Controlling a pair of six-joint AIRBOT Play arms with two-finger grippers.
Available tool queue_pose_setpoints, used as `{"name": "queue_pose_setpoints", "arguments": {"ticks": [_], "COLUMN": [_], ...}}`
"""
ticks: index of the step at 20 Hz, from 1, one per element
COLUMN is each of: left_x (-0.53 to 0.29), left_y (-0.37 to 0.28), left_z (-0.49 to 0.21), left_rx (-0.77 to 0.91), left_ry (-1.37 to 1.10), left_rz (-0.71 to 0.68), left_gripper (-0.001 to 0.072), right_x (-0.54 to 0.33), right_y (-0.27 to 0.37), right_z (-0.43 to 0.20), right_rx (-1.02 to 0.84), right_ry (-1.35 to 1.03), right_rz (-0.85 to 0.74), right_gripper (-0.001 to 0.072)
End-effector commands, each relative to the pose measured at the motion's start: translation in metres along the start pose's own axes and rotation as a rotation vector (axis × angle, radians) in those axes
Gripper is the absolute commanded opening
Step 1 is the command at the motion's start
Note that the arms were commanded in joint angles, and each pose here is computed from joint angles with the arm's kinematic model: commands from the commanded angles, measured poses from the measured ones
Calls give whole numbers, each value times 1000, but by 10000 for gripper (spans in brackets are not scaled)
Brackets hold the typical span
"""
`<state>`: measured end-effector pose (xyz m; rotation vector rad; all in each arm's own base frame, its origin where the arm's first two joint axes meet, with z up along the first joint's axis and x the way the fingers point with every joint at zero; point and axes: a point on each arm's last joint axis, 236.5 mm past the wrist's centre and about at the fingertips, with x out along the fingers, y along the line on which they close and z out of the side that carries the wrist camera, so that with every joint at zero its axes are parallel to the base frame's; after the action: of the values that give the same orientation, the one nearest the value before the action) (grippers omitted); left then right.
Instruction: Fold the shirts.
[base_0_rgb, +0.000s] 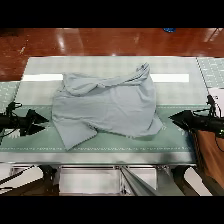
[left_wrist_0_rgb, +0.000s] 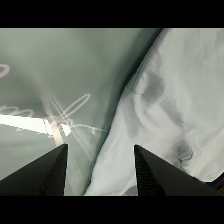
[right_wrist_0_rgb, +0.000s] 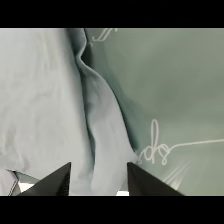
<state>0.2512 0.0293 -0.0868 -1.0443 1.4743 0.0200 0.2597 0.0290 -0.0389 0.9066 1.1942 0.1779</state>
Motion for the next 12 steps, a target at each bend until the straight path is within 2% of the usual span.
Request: {"name": "queue_pose_setpoints", "arguments": {"ticks": [1, 6, 12], "left_x": [11, 29, 53], "left_y": [-8, -36, -60], "left_z": [5, 21, 23], "left_rx": [18, 50, 113], "left_ry": [0, -44, 18], "left_rz": [-12, -47, -28], "left_gripper": [509, 509, 506], "right_x": [1, 1, 0], "right_y": [0, -1, -2], "right_z": [1, 1, 4], "right_rx": [-3, -8, -12], "right_ry": [-4, -6, -18], "right_rz": [-2, -4, -9], "right_gripper": [407, 407, 407]}}
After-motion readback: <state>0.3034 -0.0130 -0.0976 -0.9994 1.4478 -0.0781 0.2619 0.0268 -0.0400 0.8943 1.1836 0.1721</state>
